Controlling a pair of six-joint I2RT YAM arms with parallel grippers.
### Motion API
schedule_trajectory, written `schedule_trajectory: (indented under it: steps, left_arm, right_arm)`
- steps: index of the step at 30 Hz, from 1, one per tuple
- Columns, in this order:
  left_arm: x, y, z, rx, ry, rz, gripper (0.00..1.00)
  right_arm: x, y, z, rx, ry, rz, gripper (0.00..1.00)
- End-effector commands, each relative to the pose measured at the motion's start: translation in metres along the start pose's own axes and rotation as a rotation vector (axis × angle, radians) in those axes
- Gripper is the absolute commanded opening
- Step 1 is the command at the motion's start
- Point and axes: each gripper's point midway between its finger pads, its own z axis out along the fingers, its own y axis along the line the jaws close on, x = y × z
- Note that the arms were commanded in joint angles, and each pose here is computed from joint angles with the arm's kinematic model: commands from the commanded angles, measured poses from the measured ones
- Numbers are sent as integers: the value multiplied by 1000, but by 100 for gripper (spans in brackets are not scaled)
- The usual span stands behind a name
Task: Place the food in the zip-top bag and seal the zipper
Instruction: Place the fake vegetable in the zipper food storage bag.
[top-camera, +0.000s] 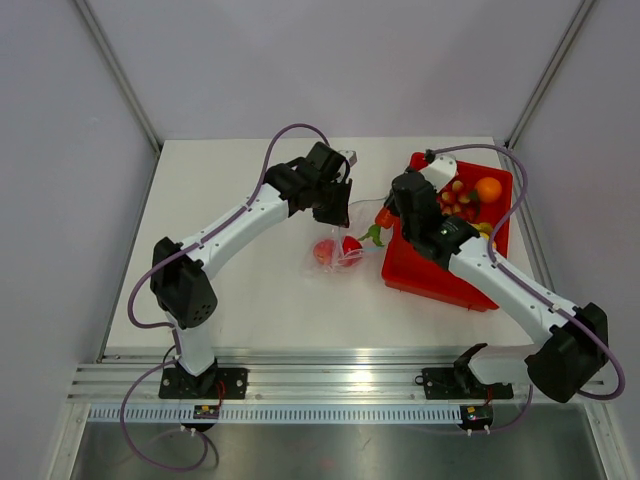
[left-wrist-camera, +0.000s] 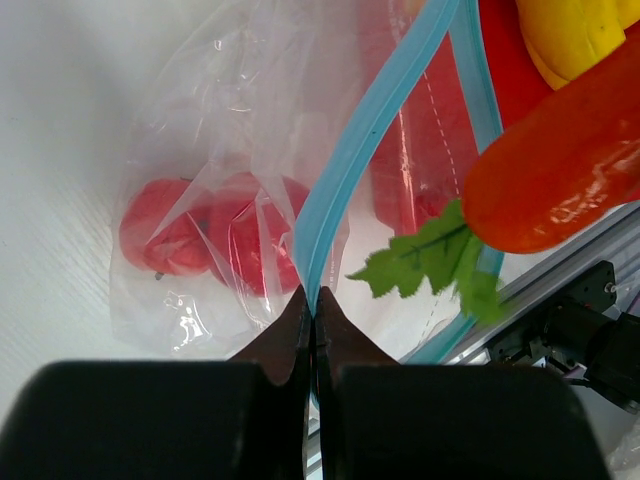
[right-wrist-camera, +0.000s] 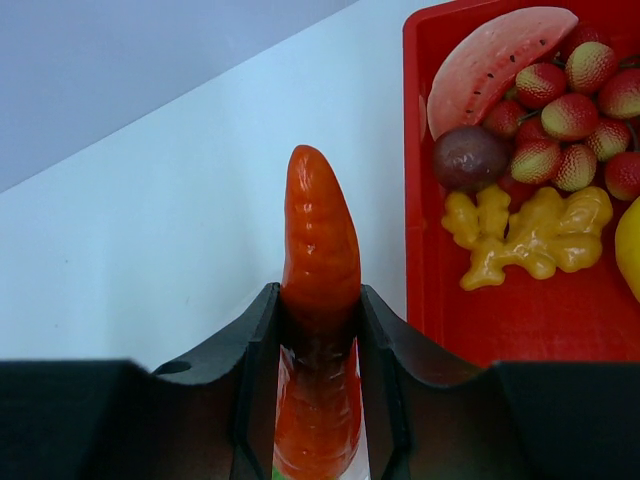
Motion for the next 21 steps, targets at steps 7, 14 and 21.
schedule_trajectory:
  steps: [7,14,21]
  left_arm:
    - [-23,-27,-28,102,-72,15,0]
    - [-29,-35,-28,136,-63,9,0]
    - [-35,-36,-34,149,-72,1,0]
  right_arm:
    - [-15,-3,-1,41,-239,121,0]
    - [-5,14,-2,92,-321,97,0]
    - [27,32,4,88,-324,-8,2]
